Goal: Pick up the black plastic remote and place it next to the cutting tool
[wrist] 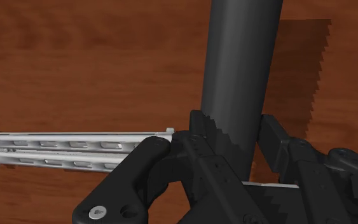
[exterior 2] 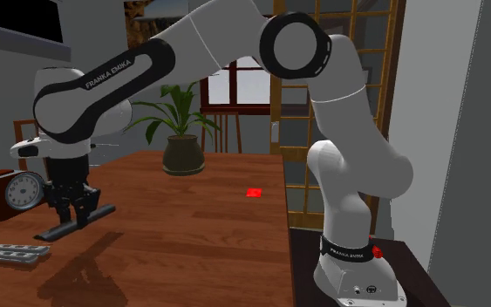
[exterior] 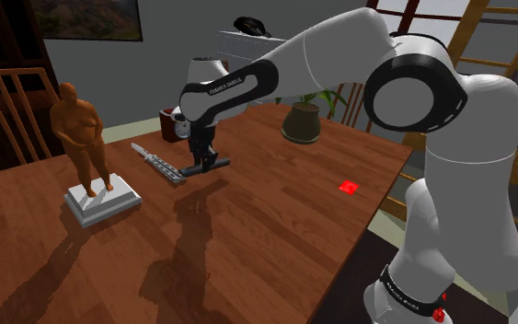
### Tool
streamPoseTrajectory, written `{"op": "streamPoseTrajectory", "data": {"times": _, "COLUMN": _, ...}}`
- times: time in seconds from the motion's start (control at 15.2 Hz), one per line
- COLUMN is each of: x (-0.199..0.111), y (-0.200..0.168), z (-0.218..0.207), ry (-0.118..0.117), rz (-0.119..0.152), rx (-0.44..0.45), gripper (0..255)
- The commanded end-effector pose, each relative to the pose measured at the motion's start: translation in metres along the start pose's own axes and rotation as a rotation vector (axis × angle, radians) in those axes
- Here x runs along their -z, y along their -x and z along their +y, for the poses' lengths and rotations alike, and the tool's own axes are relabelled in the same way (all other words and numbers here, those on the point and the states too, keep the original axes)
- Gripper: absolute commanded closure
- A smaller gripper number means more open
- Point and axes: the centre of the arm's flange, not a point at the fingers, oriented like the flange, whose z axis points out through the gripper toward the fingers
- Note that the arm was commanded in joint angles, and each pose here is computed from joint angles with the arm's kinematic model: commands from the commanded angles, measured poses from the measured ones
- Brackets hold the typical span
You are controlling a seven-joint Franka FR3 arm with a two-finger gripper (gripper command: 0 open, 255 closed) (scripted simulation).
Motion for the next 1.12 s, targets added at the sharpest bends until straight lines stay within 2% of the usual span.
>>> {"op": "streamPoseTrajectory", "data": {"times": 0.0, "x": -0.010, "y": -0.001, "z": -0.001, "ry": 0.000, "rz": 0.000, "rx": 0.000, "gripper": 255}}
{"op": "streamPoseTrajectory", "data": {"times": 0.4, "x": -0.041, "y": 0.000, "z": -0.004, "ry": 0.000, "rz": 0.000, "rx": 0.000, "gripper": 255}}
{"op": "streamPoseTrajectory", "data": {"times": 0.86, "x": -0.041, "y": 0.000, "z": -0.004, "ry": 0.000, "rz": 0.000, "rx": 0.000, "gripper": 255}}
{"op": "streamPoseTrajectory", "data": {"times": 0.92, "x": -0.041, "y": 0.000, "z": -0.004, "ry": 0.000, "rz": 0.000, "rx": 0.000, "gripper": 0}}
{"op": "streamPoseTrajectory", "data": {"times": 1.06, "x": -0.041, "y": 0.000, "z": -0.004, "ry": 0.000, "rz": 0.000, "rx": 0.000, "gripper": 0}}
